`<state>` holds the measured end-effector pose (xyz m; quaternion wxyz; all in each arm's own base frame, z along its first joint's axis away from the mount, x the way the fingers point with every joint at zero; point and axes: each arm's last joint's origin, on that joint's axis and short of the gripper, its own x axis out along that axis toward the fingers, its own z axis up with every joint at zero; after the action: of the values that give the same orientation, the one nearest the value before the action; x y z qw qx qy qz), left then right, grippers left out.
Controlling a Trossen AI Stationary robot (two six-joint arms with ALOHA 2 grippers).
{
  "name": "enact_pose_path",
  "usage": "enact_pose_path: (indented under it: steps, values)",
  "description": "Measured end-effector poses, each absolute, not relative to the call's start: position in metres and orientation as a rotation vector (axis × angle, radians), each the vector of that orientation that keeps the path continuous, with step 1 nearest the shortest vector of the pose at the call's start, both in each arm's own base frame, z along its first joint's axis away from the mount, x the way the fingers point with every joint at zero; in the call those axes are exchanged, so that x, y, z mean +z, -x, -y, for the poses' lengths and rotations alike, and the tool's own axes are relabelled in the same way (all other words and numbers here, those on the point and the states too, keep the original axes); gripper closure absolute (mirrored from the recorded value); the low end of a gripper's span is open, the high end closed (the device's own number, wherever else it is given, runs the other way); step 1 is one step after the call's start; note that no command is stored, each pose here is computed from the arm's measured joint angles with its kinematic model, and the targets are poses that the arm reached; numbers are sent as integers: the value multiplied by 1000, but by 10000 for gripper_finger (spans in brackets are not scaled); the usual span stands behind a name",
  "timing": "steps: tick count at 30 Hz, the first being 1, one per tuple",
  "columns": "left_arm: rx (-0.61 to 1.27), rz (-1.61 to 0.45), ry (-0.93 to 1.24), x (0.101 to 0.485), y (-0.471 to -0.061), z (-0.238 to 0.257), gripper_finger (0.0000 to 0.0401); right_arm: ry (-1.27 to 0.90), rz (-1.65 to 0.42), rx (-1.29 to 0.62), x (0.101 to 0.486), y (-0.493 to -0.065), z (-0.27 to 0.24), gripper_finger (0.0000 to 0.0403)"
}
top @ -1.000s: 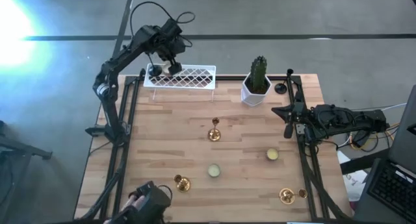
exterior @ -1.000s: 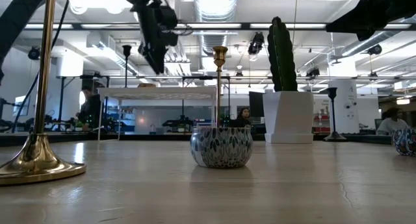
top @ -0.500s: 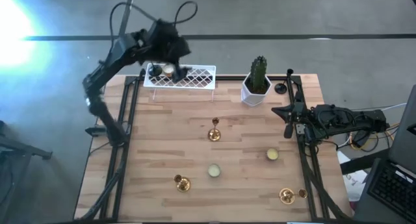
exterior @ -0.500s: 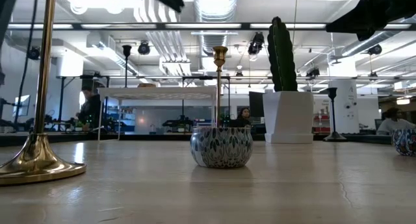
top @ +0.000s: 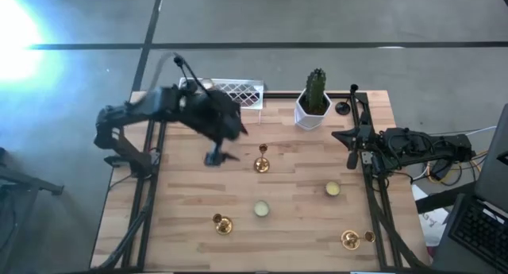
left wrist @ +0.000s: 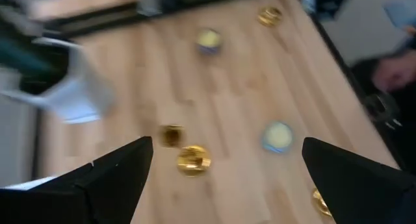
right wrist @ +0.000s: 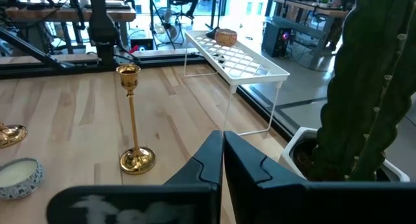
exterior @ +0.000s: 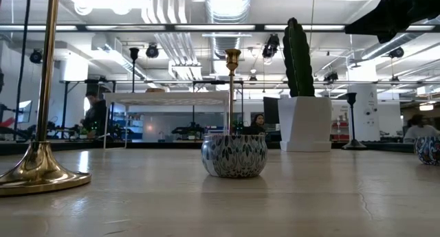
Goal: Pick & Place candle stick holders
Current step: Put the blue scented candle on the shelf
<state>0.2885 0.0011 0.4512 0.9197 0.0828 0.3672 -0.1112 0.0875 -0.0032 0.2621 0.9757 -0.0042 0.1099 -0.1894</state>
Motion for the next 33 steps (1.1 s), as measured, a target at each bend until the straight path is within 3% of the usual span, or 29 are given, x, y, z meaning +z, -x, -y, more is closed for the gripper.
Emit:
enact_pose_path:
  steps: [9, 15, 33]
  values:
    - [-340, -840, -182, 365, -323, 33, 2, 8, -222, -382, 262, -88, 3, 394]
    - [-380, -872, -178, 328, -326, 48, 2, 7, -222, -382, 262, -88, 3, 394]
    - [-486, -768, -117, 282, -331, 78, 2, 7, -222, -382, 262, -88, 3, 394]
